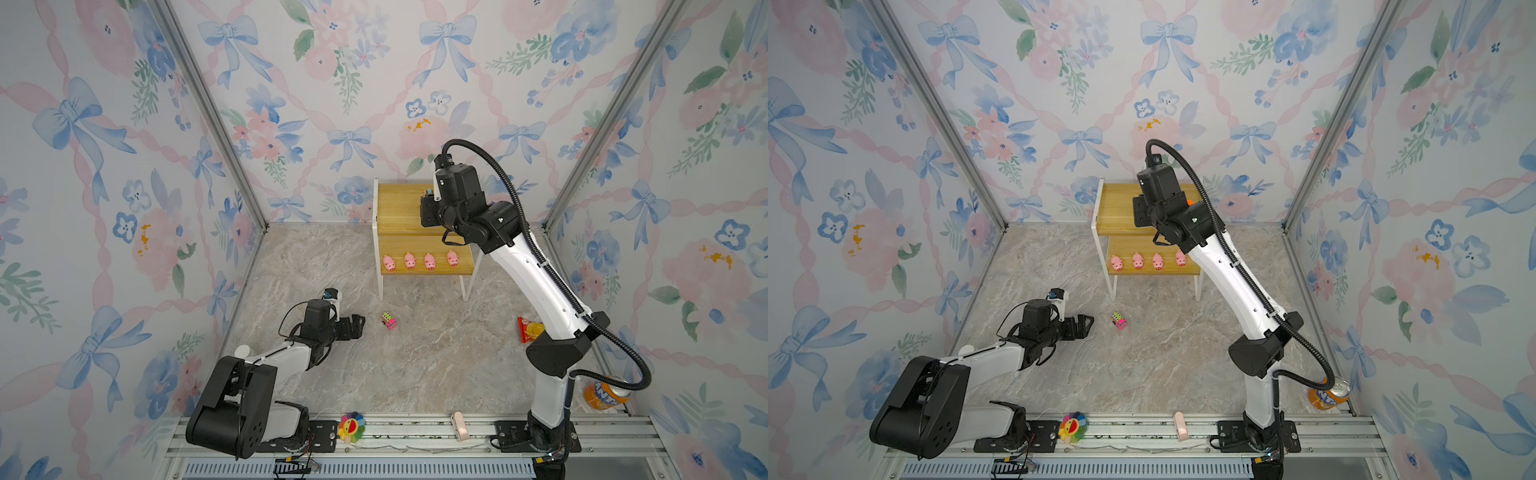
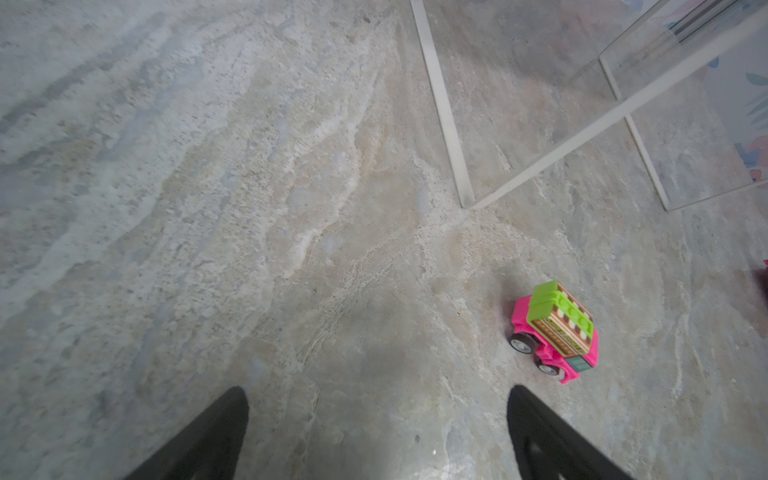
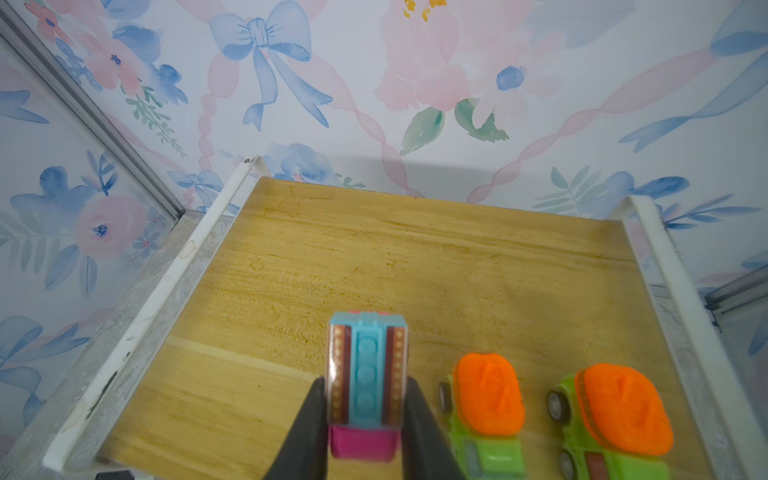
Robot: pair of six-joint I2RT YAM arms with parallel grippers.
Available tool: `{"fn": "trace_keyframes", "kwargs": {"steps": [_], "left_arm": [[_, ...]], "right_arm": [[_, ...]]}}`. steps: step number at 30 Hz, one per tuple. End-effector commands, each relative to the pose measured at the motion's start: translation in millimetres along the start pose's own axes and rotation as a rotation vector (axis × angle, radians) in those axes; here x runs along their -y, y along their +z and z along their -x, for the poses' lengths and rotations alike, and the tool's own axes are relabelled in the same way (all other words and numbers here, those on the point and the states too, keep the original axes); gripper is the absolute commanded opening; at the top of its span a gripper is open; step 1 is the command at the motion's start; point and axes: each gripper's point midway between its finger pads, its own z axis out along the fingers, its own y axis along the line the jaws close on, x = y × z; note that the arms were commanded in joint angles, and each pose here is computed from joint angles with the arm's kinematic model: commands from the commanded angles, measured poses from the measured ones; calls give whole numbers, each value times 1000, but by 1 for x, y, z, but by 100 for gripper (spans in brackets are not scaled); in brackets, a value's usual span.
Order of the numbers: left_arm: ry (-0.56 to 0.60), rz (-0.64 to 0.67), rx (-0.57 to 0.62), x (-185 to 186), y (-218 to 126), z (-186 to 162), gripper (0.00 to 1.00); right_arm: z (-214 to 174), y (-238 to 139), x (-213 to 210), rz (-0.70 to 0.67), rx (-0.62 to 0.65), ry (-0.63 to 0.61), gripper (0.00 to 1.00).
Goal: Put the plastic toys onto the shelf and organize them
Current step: 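Set the pink truck beside the green trucks and open the right gripper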
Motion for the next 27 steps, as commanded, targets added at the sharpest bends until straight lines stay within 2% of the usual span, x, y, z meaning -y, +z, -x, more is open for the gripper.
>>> {"fn": "trace_keyframes", "kwargs": {"steps": [1,19,27], "left_arm": [[21,-10,-4,2,1,-2,98],[19,-9,-3,2,1,-2,98],[20,-8,-3,2,1,-2,98]], "right_arm": [[-6,5,-1,-23,-21,-5,14],[-15,18,-6,-22,-45,-15,18],[-16,19,-7,-21,-47,-22,28]]}}
